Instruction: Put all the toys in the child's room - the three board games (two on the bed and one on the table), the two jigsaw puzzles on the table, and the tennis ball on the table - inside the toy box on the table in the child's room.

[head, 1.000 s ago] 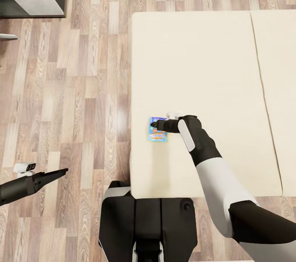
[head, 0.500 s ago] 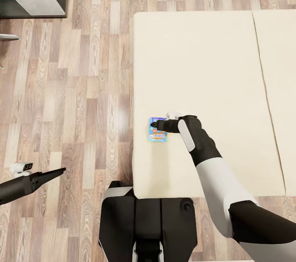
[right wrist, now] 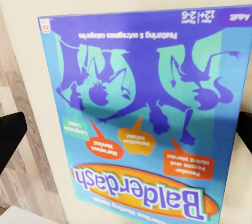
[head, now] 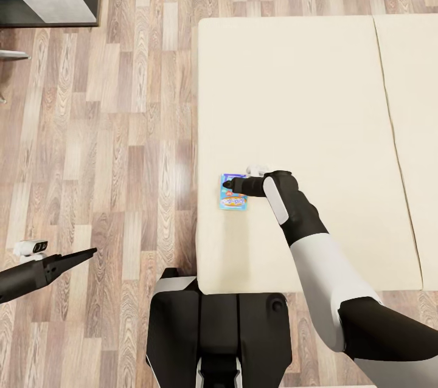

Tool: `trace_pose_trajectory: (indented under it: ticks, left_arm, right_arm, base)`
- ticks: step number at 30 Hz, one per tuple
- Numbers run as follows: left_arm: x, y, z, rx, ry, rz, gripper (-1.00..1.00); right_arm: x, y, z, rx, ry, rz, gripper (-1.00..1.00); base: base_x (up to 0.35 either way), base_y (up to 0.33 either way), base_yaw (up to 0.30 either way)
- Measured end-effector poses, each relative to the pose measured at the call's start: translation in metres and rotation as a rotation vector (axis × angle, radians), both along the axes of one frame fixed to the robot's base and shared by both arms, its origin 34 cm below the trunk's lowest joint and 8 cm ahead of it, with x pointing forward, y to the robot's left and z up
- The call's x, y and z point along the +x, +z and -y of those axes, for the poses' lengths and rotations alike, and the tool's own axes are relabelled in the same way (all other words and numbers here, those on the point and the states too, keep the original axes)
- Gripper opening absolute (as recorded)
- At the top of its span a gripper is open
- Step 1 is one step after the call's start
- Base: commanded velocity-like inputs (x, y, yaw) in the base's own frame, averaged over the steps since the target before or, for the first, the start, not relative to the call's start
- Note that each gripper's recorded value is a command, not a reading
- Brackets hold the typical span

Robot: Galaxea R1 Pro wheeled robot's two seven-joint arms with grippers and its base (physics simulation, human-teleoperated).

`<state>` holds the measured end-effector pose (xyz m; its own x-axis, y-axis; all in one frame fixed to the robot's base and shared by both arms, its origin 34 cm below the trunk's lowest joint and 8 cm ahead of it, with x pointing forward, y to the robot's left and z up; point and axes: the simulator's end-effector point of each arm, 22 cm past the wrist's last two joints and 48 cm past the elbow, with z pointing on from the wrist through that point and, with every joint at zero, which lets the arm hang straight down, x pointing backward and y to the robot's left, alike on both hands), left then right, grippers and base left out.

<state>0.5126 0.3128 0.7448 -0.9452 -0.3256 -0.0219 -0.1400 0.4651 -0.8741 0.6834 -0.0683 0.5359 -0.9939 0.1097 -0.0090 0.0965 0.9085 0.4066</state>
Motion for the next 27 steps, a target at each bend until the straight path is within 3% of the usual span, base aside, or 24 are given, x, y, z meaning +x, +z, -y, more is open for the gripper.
trace_pose_trajectory:
  ticks: [27]
  left_arm:
    - [0.0, 0.0, -0.0001, 0.0, 0.0, 0.0, 1.0]
  right_arm:
    - [0.0, -0.0001, 0.0002, -0.001, 0.0, 0.0, 1.0]
  base:
    - [0.0, 0.052, 0.0]
